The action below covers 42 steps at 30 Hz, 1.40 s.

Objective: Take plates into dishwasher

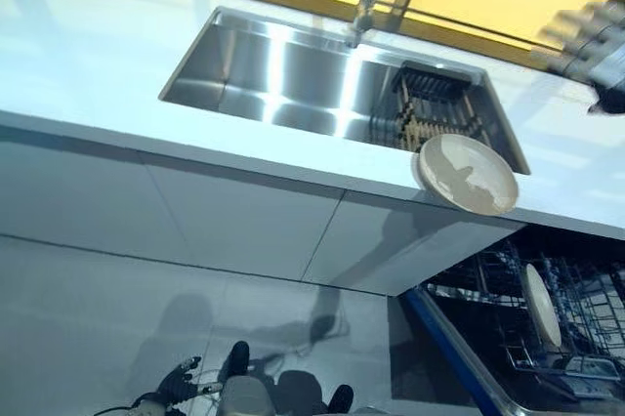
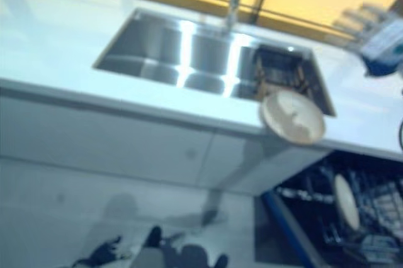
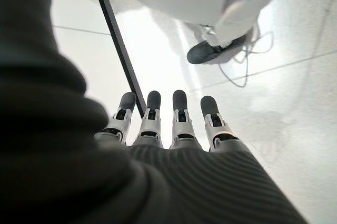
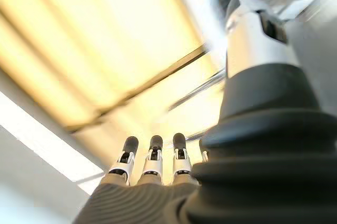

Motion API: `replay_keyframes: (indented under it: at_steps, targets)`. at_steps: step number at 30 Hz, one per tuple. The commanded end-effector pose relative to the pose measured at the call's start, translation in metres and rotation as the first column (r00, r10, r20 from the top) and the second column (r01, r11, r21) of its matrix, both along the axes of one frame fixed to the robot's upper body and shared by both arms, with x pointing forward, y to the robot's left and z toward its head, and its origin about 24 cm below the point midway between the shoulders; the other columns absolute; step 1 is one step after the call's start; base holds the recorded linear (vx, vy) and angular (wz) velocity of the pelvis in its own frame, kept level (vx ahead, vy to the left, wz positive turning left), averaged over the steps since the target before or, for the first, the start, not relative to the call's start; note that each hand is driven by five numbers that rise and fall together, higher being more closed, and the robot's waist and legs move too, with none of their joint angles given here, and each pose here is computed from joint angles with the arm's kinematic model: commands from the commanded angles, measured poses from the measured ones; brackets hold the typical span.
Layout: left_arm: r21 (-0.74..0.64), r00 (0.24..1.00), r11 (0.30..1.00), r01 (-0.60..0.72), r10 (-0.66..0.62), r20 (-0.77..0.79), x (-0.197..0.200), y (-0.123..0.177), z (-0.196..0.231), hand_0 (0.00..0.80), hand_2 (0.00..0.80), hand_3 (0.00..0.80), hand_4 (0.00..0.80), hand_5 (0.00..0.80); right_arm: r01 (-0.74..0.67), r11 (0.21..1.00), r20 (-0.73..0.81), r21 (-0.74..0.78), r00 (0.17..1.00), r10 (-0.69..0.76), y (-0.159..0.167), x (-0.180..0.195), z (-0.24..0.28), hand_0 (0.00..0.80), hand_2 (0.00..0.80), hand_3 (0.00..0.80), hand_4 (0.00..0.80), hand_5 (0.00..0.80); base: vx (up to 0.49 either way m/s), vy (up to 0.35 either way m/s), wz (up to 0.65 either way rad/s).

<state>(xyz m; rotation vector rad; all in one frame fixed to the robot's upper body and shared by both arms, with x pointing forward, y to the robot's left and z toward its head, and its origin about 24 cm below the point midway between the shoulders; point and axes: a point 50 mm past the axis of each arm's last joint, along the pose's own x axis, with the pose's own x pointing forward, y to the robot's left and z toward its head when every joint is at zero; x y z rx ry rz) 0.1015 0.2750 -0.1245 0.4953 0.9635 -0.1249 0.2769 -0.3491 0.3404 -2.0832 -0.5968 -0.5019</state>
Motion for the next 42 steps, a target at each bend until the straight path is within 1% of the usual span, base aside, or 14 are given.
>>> replay_keyframes:
  at_steps: [1, 2, 3, 6, 11, 13, 18, 20, 23, 25, 32, 33, 37, 42]
  targets:
    - [-0.009, 1.0, 1.0, -0.01, 0.01, 0.027, 0.015, -0.004, 0.003, 0.0, 0.0, 0.0, 0.0, 0.0, -0.062, 0.939, 0.265, 0.339, 0.964, -0.031, -0.019, -0.017, 0.028, 0.0, 0.0, 0.0, 0.0, 0.0, -0.04, 0.182, -0.26]
    - [-0.008, 0.999, 1.0, -0.009, 0.009, 0.03, 0.019, -0.004, 0.004, 0.0, 0.0, 0.0, 0.0, 0.0, -0.078, 0.898, 0.286, 0.432, 0.957, -0.054, -0.024, -0.019, 0.017, 0.0, 0.0, 0.0, 0.0, 0.0, -0.055, 0.194, -0.24]
    - [-0.009, 0.999, 1.0, -0.012, 0.012, 0.034, 0.022, -0.005, 0.004, 0.0, 0.0, 0.0, 0.0, 0.0, -0.116, 0.861, 0.292, 0.496, 0.955, -0.039, -0.025, -0.021, 0.009, 0.0, 0.0, 0.0, 0.0, 0.0, -0.062, 0.192, -0.21]
    - [-0.003, 0.999, 1.0, -0.015, 0.015, 0.044, 0.029, -0.005, 0.005, 0.0, 0.0, 0.0, 0.0, 0.0, -0.167, 0.801, 0.293, 0.575, 0.956, -0.01, -0.021, -0.023, -0.011, 0.0, 0.0, 0.0, 0.0, 0.0, -0.083, 0.16, -0.19]
    - [0.013, 0.996, 0.997, -0.077, 0.076, 0.05, 0.033, 0.002, 0.004, 0.0, 0.0, 0.0, 0.0, 0.0, -0.325, 0.595, 0.283, 0.735, 0.945, 0.165, 0.001, -0.022, -0.038, 0.0, 0.0, 0.0, 0.0, 0.0, -0.091, 0.16, -0.27]
    - [0.024, 0.994, 0.994, -0.108, 0.107, 0.036, 0.03, 0.004, 0.001, 0.0, 0.0, 0.0, 0.0, 0.0, -0.345, 0.493, 0.247, 0.799, 0.935, 0.254, 0.013, -0.021, -0.061, 0.0, 0.0, 0.0, 0.0, 0.0, -0.066, 0.152, -0.28]
    - [0.025, 0.99, 0.99, -0.139, 0.139, 0.012, 0.021, 0.002, -0.005, 0.0, 0.0, 0.0, 0.0, 0.0, -0.287, 0.385, 0.156, 0.877, 0.929, 0.335, 0.033, -0.014, -0.104, 0.0, 0.0, 0.0, 0.0, 0.0, -0.032, 0.099, -0.26]
    - [0.02, 0.99, 0.989, -0.144, 0.144, 0.012, 0.02, 0.0, -0.007, 0.0, 0.0, 0.0, 0.0, 0.0, -0.28, 0.392, 0.142, 0.877, 0.928, 0.345, 0.041, -0.012, -0.114, 0.0, 0.0, 0.0, 0.0, 0.0, -0.017, 0.047, -0.14]
    - [0.014, 0.99, 0.99, -0.14, 0.14, 0.013, 0.019, -0.004, -0.009, 0.0, 0.0, 0.0, 0.0, 0.0, -0.259, 0.443, 0.1, 0.858, 0.931, 0.351, 0.055, -0.009, -0.126, 0.0, 0.0, 0.0, 0.0, 0.0, 0.006, 0.025, -0.09]
    - [0.017, 0.991, 0.991, -0.136, 0.136, 0.01, 0.018, -0.006, -0.01, 0.0, 0.0, 0.0, 0.0, 0.0, -0.248, 0.429, 0.081, 0.868, 0.925, 0.371, 0.06, -0.007, -0.129, 0.0, 0.0, 0.0, 0.0, 0.0, 0.0, 0.0, 0.0]
    - [0.01, 0.993, 0.993, -0.121, 0.121, 0.002, 0.015, -0.01, -0.012, 0.0, 0.0, 0.0, 0.0, 0.0, -0.189, 0.439, 0.017, 0.878, 0.93, 0.366, 0.068, -0.002, -0.148, 0.0, 0.0, 0.0, 0.0, 0.0, 0.023, -0.028, 0.0]
    - [0.01, 0.994, 0.994, -0.113, 0.113, -0.002, 0.014, -0.01, -0.012, 0.0, 0.0, 0.0, 0.0, 0.0, -0.168, 0.462, -0.001, 0.871, 0.939, 0.344, 0.069, -0.001, -0.152, 0.0, 0.0, 0.0, 0.0, 0.0, 0.029, -0.044, 0.01]
    - [0.008, 0.996, 0.996, -0.094, 0.094, -0.007, 0.013, -0.012, -0.013, 0.0, 0.0, 0.0, 0.0, 0.0, -0.124, 0.5, -0.038, 0.857, 0.953, 0.302, 0.068, 0.0, -0.162, 0.0, 0.0, 0.0, 0.0, 0.0, 0.025, -0.052, 0.01]
    - [0.007, 0.997, 0.997, -0.071, 0.071, -0.011, 0.014, -0.016, -0.013, 0.0, 0.0, 0.0, 0.0, 0.0, -0.084, 0.588, -0.079, 0.805, 0.966, 0.246, 0.069, 0.001, -0.171, 0.0, 0.0, 0.0, 0.0, 0.0, 0.021, -0.052, 0.05]
